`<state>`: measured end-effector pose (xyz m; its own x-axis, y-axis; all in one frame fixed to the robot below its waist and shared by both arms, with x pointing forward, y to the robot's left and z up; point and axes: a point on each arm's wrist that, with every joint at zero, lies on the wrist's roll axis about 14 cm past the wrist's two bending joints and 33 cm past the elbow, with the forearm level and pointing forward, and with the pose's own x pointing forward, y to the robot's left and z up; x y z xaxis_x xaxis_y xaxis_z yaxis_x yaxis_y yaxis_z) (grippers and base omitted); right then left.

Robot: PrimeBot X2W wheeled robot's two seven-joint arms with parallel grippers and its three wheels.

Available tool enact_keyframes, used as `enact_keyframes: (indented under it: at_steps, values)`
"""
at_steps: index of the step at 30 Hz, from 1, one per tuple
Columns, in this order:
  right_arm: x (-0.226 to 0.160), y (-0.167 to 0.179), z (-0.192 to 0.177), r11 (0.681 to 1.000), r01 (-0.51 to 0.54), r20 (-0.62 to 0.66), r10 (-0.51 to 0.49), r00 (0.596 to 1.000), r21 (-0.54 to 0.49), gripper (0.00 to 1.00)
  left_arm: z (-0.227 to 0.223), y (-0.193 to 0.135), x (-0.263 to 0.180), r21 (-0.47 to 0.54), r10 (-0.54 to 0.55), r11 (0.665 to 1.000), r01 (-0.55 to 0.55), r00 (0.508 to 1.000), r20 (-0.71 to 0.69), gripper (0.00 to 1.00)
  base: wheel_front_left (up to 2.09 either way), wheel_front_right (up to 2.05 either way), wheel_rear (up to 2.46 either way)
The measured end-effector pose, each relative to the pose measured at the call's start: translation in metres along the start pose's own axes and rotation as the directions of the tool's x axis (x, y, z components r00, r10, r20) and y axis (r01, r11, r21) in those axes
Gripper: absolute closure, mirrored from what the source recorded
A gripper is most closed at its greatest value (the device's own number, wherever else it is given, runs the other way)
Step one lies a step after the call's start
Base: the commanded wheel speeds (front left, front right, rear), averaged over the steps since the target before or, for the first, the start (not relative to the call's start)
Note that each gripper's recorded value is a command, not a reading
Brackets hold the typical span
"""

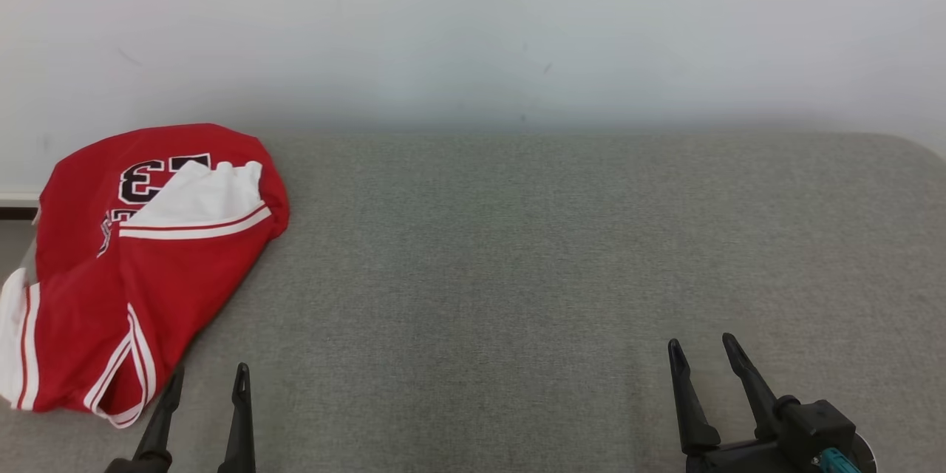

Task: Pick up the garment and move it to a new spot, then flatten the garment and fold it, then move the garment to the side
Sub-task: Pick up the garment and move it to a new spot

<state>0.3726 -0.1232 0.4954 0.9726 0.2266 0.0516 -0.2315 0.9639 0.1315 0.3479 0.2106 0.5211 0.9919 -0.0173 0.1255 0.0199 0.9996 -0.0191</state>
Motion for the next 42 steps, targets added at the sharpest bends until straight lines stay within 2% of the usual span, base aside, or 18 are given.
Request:
enact_keyframes:
  at_steps: [17, 34, 42]
  values:
    - [0.028, 0.052, -0.019, 0.986, -0.169, -0.053, 0.169, 0.984, 0.005, 0.00, -0.005, 0.056, -0.043, 0.015, 0.201, 0.979, -0.201, 0.979, -0.029, 0.00, 0.00, 0.00, 0.00]
    - [0.053, 0.131, -0.041, 0.918, -0.396, -0.102, 0.397, 0.912, 0.038, 0.00, -0.005, 0.119, -0.112, 0.063, 0.453, 0.891, -0.449, 0.890, -0.056, 0.00, 0.00, 0.00, 0.00]
    - [0.056, 0.146, -0.048, 0.899, -0.434, -0.116, 0.437, 0.892, 0.052, 0.00, -0.006, 0.129, -0.128, 0.073, 0.503, 0.864, -0.499, 0.862, -0.064, 0.00, 0.00, 0.00, 0.00]
